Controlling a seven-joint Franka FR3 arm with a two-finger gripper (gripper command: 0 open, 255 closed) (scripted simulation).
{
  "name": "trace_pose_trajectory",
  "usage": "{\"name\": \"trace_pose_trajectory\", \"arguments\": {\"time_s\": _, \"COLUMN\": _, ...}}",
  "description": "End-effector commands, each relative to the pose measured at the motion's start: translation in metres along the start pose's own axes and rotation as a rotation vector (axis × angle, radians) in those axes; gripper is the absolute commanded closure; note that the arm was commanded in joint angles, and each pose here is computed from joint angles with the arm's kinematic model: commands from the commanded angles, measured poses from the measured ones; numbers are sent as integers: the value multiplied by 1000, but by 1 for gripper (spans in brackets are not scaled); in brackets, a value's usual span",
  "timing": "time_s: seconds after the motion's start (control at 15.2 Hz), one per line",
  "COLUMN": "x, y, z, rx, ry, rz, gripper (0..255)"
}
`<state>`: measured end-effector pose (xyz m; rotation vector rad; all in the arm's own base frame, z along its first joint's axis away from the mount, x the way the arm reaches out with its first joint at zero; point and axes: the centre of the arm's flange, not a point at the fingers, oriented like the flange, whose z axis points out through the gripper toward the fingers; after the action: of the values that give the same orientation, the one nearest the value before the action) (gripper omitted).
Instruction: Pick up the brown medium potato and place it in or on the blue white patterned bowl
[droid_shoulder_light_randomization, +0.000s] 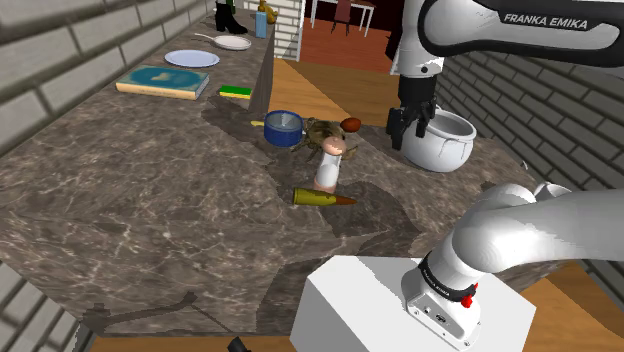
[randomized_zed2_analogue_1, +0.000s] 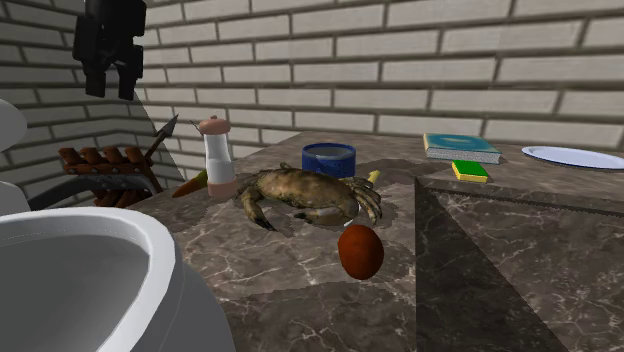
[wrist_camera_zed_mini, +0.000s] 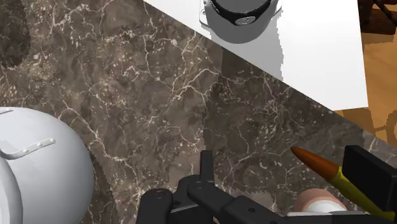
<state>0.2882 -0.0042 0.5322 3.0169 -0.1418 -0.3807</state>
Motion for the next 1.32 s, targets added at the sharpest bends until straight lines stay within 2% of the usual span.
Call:
{"name": "trace_pose_trajectory", "arguments": {"time_s": 0.0, "x": 0, "y": 0, "z": 0, "rx": 0, "ry": 0, "rz": 0, "gripper": 0}}
{"name": "trace_pose_trajectory", "arguments": {"time_s": 0.66, "x": 82, "y": 78, "z": 34, "rx": -92, "ry": 28, "rz": -293, "gripper": 0}}
{"name": "trace_pose_trajectory", "arguments": {"time_s": 1.25, "x": 174, "y": 127, "z": 58, "rx": -174, "ry": 53, "rz": -558, "gripper": 0}}
